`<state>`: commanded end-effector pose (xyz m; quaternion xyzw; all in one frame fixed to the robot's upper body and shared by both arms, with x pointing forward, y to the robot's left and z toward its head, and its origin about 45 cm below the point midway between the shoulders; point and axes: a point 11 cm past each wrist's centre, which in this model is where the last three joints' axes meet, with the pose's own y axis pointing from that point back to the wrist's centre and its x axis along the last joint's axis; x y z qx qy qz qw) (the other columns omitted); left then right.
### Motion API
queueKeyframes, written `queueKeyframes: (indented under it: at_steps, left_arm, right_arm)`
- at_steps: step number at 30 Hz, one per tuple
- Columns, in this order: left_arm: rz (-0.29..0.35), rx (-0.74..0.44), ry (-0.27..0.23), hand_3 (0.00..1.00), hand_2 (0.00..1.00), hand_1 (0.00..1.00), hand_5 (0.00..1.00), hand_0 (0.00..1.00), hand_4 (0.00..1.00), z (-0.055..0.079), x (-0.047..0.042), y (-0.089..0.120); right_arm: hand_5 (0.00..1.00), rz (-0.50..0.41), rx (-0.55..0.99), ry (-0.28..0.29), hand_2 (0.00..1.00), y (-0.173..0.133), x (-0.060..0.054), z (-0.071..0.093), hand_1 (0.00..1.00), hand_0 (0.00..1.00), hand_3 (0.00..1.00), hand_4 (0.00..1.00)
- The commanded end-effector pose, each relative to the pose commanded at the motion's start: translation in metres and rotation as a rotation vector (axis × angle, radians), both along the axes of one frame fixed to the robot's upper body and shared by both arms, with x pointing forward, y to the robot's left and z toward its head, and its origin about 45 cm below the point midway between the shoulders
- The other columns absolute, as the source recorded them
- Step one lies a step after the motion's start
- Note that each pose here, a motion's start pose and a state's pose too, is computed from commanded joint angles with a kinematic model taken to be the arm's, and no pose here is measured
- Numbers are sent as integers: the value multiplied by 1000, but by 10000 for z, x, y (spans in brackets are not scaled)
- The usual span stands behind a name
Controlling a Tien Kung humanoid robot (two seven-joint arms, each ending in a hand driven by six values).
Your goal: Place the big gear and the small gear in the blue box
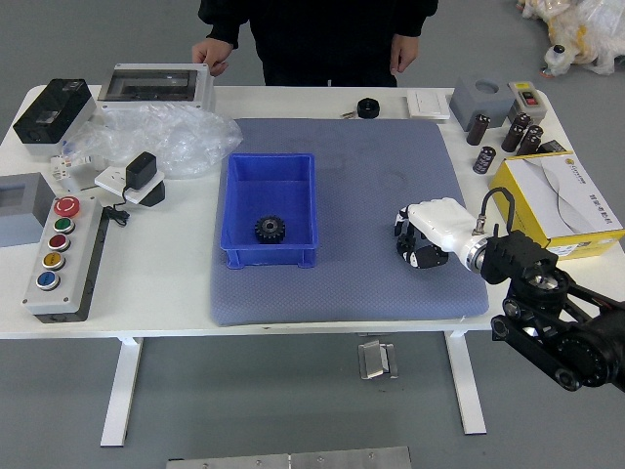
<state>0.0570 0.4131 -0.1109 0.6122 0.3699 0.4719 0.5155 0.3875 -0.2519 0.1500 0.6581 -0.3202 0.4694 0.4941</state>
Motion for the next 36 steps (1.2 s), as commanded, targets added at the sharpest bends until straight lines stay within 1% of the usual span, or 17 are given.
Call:
queueKeyframes:
  at_steps: [11,12,17,18,19,22,28,33,34,36]
  left_arm:
    - [1,0,-2,837,821,841,303,865,710,1,5,3]
    - [1,0,-2,837,821,839,303,865,709,2,5,3]
    - [2,1,-4,837,821,839,303,865,709,4,11,9]
    - [2,1,-4,837,821,839,302,865,709,5,12,10]
    - [2,2,-4,837,821,839,302,865,709,6,13,12]
    - [3,3,-5,837,821,839,302,865,709,8,16,19]
    - [4,6,-6,837,821,839,302,865,709,14,21,35]
    - [3,8,-6,837,821,838,302,865,709,19,22,48]
    - [2,9,-6,837,821,838,302,865,709,20,23,52]
    - [1,10,-5,837,821,838,302,864,708,22,23,58]
  right_arm:
    - [140,0,-4,-8,466,-8,9,16,417,570,533,636]
    - [122,0,-4,-11,468,-10,14,26,418,571,537,621]
    - [122,-1,-3,-27,468,-20,51,96,418,571,537,621]
    - [100,0,-3,-32,468,-21,63,121,423,581,541,608]
    - [100,1,-3,-37,468,-21,75,146,423,581,541,608]
    - [100,4,-5,-55,468,-21,119,234,423,581,541,608]
    - [85,28,-5,-109,470,57,238,499,423,595,544,596]
    - [80,70,2,-157,470,232,326,745,424,600,544,590]
    - [80,85,6,-171,470,301,349,813,424,600,544,590]
    - [79,105,12,-187,469,399,376,895,424,602,545,588]
